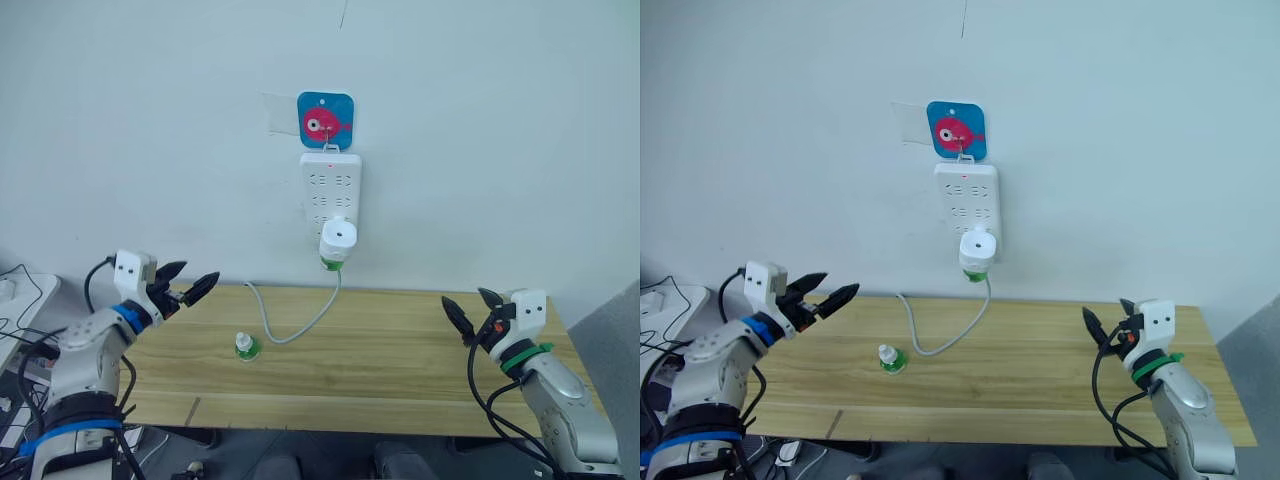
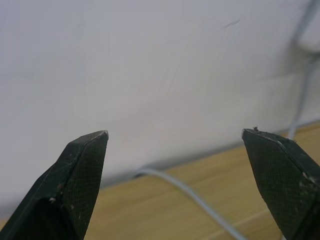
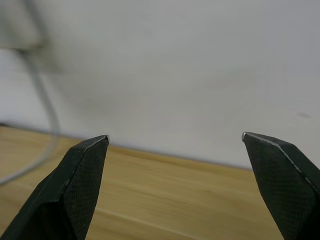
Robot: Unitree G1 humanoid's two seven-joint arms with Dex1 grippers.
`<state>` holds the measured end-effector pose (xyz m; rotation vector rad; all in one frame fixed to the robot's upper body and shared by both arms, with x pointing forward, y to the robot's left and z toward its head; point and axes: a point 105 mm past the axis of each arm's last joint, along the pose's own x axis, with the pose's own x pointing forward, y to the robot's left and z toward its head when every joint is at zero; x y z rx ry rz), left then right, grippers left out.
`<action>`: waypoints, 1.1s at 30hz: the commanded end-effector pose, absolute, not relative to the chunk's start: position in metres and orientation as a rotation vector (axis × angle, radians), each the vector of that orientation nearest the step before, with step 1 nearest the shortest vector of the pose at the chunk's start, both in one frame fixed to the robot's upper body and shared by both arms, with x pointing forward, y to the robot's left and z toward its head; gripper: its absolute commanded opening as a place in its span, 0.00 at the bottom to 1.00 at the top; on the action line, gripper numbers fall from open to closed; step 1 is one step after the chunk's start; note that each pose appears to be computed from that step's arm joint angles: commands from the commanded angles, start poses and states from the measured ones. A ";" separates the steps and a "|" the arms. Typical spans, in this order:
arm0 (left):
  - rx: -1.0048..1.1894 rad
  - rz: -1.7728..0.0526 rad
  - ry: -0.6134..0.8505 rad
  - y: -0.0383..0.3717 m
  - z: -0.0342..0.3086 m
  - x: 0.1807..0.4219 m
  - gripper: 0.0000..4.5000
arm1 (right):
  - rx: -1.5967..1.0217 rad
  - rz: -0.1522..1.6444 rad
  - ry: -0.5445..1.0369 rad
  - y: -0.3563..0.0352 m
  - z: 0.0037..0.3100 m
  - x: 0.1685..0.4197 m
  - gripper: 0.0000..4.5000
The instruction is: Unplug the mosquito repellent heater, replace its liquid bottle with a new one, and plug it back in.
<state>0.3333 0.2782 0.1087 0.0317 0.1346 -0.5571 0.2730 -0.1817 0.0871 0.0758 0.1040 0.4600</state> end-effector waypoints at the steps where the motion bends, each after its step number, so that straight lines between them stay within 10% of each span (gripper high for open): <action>1: 0.066 -0.715 0.094 0.248 0.133 0.337 1.00 | 0.113 0.617 0.036 -0.152 0.123 0.266 0.99; 8: 0.112 -0.906 0.039 0.199 0.164 0.355 0.67 | 0.155 0.747 -0.013 -0.112 0.158 0.264 1.00; 33: 0.209 -1.155 -0.025 0.117 0.190 0.414 0.67 | 0.133 0.688 -0.011 -0.100 0.160 0.262 1.00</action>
